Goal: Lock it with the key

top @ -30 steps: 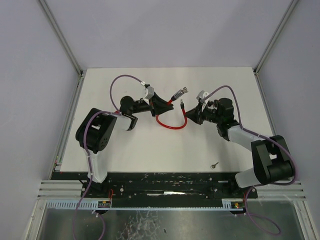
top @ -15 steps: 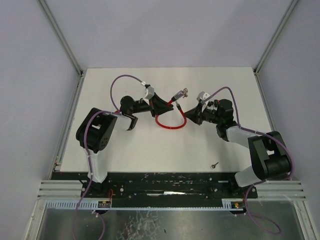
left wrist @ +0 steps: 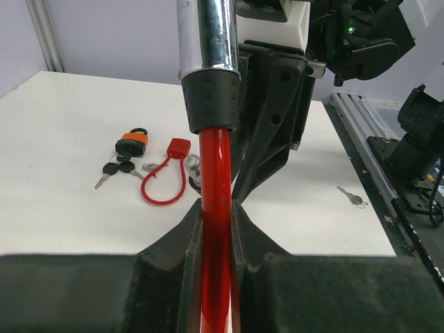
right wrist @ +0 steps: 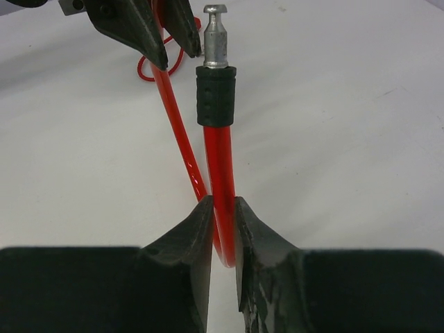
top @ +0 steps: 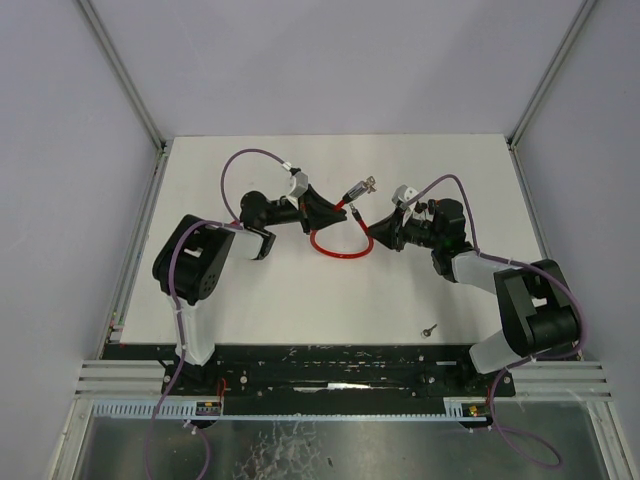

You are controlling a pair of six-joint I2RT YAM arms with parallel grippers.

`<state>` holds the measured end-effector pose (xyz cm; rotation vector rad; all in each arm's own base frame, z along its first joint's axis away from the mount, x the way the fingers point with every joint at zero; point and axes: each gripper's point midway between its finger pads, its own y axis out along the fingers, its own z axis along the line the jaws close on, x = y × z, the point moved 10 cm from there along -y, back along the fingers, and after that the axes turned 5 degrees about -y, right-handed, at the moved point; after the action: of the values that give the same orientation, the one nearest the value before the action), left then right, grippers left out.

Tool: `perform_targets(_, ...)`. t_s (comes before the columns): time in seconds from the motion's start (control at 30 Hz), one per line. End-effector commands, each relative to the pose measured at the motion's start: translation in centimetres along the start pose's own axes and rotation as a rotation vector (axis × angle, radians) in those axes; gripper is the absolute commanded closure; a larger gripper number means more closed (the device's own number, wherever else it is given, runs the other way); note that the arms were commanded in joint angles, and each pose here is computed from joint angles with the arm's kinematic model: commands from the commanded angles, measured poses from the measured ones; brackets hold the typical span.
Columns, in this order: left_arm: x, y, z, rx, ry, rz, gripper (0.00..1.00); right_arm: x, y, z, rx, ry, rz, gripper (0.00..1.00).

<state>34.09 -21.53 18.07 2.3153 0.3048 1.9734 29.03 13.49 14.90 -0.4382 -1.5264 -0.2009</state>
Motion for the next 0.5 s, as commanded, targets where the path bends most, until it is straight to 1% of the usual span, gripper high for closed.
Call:
perform_targets(0.0, 0.68, 0.38, 0.24, -0.033, 0.046, -0.021, 1.0, -0.91, 0.26, 0.52, 0.062, 0.024, 0.021, 0.77)
perform_targets(0.1, 0.71, 0.38, 0.25, -0.037, 0.045, -0.021, 1.0, -0.99, 0.31, 0.51, 0.067, 0.026, 0.021, 0.76)
perform_targets(0.2, 0.71, 0.41, 0.19, -0.043, 0.045, -0.022, 1.0, -1.02, 0.33, 0.45, 0.062, 0.025, 0.023, 0.72)
perform_targets(0.3, 0.75, 0.42, 0.15, -0.048, 0.046, -0.022, 1.0, -0.99, 0.31, 0.41, 0.058, 0.02, 0.024, 0.7)
perform_targets(0.4, 0.71, 0.42, 0.13, -0.053, 0.042, -0.022, 1.0, -1.04, 0.33, 0.39, 0.057, 0.02, 0.025, 0.7)
perform_targets(0.47, 0.74, 0.42, 0.1, -0.056, 0.043, -0.022, 1.0, -0.94, 0.28, 0.4, 0.051, 0.016, 0.02, 0.73)
